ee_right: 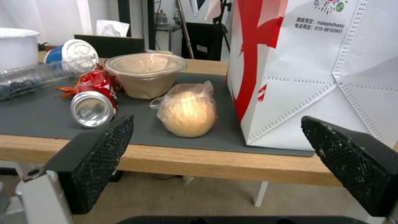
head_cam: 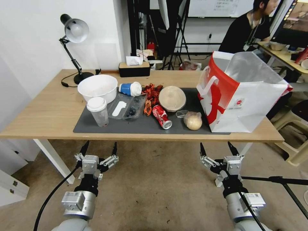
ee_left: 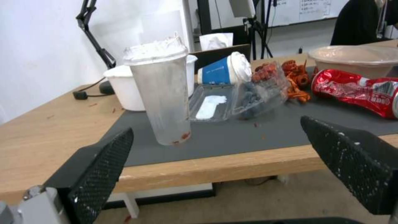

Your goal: Pick up the trash from the table and place it into the takeout bag.

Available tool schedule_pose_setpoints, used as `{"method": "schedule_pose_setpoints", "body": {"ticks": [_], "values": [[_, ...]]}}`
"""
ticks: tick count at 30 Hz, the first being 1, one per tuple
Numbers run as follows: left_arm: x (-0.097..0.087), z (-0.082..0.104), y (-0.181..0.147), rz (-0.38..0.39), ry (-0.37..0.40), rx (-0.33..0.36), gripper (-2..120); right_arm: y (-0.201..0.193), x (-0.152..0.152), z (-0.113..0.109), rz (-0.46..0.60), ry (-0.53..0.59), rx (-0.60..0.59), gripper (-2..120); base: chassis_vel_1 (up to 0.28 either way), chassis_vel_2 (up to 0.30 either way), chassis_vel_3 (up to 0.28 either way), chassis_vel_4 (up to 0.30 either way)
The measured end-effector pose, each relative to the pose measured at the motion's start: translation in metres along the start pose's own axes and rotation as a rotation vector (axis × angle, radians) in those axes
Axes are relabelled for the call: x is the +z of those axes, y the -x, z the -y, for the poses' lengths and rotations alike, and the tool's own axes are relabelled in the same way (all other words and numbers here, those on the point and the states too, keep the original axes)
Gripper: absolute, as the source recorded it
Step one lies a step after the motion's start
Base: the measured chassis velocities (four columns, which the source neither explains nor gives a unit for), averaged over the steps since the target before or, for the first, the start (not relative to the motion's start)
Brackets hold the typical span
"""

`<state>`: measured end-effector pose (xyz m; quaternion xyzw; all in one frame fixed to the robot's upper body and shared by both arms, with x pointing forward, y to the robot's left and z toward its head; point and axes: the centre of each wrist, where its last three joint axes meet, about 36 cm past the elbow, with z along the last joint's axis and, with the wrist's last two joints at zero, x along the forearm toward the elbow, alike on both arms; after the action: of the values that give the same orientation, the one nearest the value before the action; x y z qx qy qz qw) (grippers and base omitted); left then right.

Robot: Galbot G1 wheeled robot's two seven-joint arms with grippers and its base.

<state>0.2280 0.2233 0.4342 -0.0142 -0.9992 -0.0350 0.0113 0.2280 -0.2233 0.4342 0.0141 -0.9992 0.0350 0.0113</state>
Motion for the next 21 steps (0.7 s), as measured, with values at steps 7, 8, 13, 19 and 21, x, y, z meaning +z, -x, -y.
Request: {"method": "schedule_pose_setpoints", "body": {"ticks": [7, 8, 13, 19, 21], "values": [[0.0000, 0.0000, 0.0000, 0.000, 0.000, 0.000, 100, 0.0000, 0.0000, 0.0000, 0.000, 0.000, 0.000, 100, 0.000, 0.000, 0.000, 0.000], [0.0000, 0.0000, 0.0000, 0.000, 0.000, 0.000, 100, 0.0000, 0.0000, 0.0000, 0.000, 0.000, 0.000, 100, 0.000, 0.000, 0.000, 0.000], [0.0000, 0.0000, 0.0000, 0.000, 0.000, 0.000, 100, 0.0000, 0.0000, 0.0000, 0.000, 0.000, 0.000, 100, 0.000, 0.000, 0.000, 0.000], [0.0000, 0.0000, 0.0000, 0.000, 0.000, 0.000, 100, 0.0000, 0.0000, 0.0000, 0.000, 0.000, 0.000, 100, 0.000, 0.000, 0.000, 0.000], [0.0000, 0.0000, 0.0000, 0.000, 0.000, 0.000, 100, 0.0000, 0.0000, 0.0000, 0.000, 0.000, 0.000, 100, 0.000, 0.000, 0.000, 0.000]]}}
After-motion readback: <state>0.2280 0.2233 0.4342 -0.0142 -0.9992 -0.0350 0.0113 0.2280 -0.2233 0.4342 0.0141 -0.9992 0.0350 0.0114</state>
